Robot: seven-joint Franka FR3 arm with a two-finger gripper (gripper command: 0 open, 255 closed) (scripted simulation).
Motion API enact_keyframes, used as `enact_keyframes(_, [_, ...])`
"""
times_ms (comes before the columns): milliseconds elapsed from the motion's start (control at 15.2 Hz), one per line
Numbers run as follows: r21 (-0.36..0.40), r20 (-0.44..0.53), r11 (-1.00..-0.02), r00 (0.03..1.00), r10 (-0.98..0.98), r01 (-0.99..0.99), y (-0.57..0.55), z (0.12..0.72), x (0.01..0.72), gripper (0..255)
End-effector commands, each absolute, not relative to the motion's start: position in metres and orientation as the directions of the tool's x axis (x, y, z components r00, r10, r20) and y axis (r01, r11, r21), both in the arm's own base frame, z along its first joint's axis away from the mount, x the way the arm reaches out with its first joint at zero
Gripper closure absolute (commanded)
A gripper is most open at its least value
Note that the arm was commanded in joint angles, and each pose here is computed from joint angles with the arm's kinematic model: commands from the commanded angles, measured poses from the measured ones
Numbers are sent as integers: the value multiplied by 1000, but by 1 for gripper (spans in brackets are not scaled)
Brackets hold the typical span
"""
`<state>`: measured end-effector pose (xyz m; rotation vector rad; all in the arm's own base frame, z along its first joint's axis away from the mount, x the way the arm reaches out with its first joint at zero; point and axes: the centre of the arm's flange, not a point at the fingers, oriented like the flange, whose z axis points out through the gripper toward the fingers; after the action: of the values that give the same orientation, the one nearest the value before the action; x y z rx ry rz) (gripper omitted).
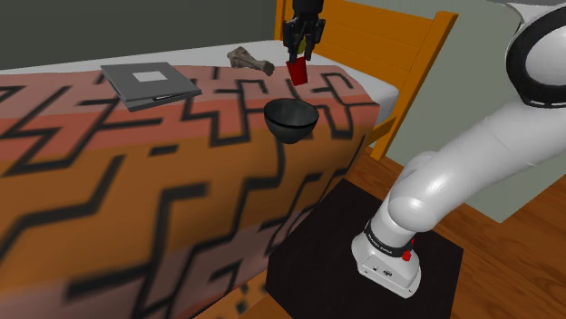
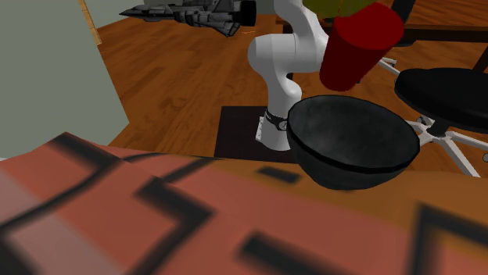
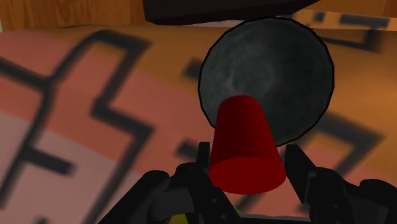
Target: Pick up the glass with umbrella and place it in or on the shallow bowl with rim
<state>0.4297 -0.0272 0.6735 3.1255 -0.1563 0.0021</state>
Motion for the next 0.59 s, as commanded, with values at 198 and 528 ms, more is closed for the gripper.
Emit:
enact_keyframes(198, [13, 2, -995, 995, -101, -101, 28, 674, 385, 255])
enact_keyframes(528, [13, 2, -995, 995, -101, -101, 28, 648, 385, 255])
